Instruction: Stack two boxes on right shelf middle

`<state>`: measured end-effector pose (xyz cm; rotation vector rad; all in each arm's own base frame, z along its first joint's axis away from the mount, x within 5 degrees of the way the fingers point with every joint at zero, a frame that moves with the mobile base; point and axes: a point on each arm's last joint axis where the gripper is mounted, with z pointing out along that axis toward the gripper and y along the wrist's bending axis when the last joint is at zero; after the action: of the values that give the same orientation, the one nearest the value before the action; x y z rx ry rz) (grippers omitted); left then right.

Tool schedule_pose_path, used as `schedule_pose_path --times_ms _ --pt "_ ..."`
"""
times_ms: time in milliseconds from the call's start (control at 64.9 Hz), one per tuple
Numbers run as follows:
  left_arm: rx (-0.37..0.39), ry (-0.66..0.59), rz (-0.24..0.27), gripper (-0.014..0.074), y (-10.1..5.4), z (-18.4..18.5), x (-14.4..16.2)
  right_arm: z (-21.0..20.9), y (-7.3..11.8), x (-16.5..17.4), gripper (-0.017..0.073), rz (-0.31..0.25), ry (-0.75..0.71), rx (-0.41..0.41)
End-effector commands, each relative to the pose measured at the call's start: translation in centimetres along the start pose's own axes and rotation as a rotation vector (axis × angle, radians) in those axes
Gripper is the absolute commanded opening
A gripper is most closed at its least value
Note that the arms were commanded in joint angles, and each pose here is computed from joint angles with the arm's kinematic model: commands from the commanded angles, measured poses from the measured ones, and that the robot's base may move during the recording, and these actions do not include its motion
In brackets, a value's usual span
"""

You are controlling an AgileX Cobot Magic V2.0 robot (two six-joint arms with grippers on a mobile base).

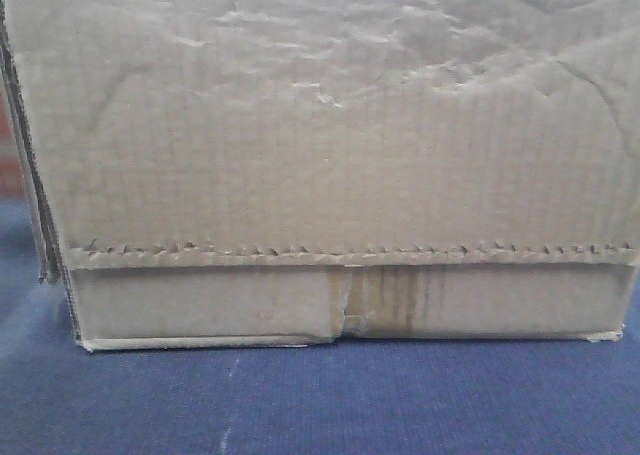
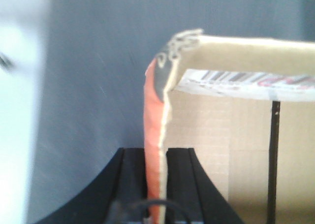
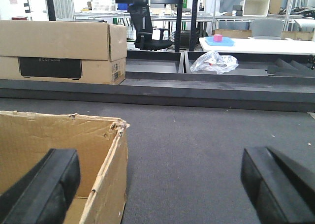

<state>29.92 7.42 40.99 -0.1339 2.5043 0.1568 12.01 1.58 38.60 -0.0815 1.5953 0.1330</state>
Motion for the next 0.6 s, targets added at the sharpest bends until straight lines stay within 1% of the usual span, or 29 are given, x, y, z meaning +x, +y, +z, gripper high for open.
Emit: schedule_pose_path --times_ms 0,77,154,216,293,401,493,586 --pt "-0.015 -0.177 -0.054 -0.0111 0.1 -4.5 -0.7 0.1 0.0 -0.2 0.0570 -0.013 -0.007 0.000" --pt "-0.022 -0.290 -0.075 -0.0111 0.1 -7.5 -1.0 0.1 0.0 -0.2 0.0570 -0.013 -0.007 0.000" --pt "-0.018 -0.388 -0.078 -0.0111 0.1 -10.5 -1.3 0.1 0.0 -0.1 0.0570 -0.013 -0.003 0.000" --pt "0.014 -0.439 -0.088 -0.0111 -0.2 -12.3 -1.5 0.1 0.0 -0.1 0.0570 -0.013 -0.001 0.000" --pt "0.094 -0.498 -0.100 -0.0111 -1.1 -14.3 -1.8 0.1 0.0 -0.1 0.0570 -0.013 -0.001 0.000" --pt "0.234 -0.552 -0.076 -0.0111 -3.3 -15.9 -2.2 0.1 0.0 -0.1 0.0570 -0.013 -0.001 0.000" --pt "0.322 -0.573 -0.020 -0.0111 -5.5 -16.4 -2.3 0.1 0.0 -0.1 0.0570 -0.013 -0.001 0.000" --pt "0.413 -0.552 0.014 -0.0111 -8.0 -16.0 -2.5 0.1 0.0 -0.1 0.0570 -0.013 -0.001 0.000"
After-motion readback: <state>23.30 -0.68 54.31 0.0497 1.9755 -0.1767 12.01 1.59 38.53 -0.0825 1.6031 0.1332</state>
